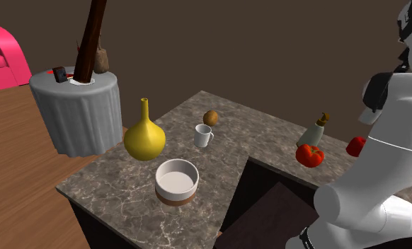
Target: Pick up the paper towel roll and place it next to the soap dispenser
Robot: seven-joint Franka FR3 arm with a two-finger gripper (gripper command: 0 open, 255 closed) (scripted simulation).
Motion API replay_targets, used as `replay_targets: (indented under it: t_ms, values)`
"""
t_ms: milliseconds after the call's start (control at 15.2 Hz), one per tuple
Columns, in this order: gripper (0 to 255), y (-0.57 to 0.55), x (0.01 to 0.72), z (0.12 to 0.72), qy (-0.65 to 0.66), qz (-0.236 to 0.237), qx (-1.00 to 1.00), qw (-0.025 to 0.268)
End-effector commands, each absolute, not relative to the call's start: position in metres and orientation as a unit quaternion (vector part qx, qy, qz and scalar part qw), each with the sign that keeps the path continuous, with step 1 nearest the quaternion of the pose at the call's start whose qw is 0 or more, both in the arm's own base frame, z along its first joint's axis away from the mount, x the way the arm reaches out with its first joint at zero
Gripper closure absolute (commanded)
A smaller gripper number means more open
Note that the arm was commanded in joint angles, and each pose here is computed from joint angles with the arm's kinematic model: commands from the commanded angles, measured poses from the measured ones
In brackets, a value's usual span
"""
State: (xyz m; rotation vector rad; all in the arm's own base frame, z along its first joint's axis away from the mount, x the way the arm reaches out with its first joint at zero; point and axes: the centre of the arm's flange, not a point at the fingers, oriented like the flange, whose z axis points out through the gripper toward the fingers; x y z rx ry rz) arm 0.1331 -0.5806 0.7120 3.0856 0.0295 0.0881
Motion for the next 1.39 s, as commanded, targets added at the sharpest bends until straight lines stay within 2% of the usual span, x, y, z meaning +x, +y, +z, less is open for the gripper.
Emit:
replay_targets:
  t_ms: [0, 1320]
  values:
    - [255, -0.581, 0.132, 0.701, 0.01, 0.028, 0.999, 0.028]
    - [255, -0.581, 0.132, 0.596, 0.01, 0.028, 0.999, 0.028]
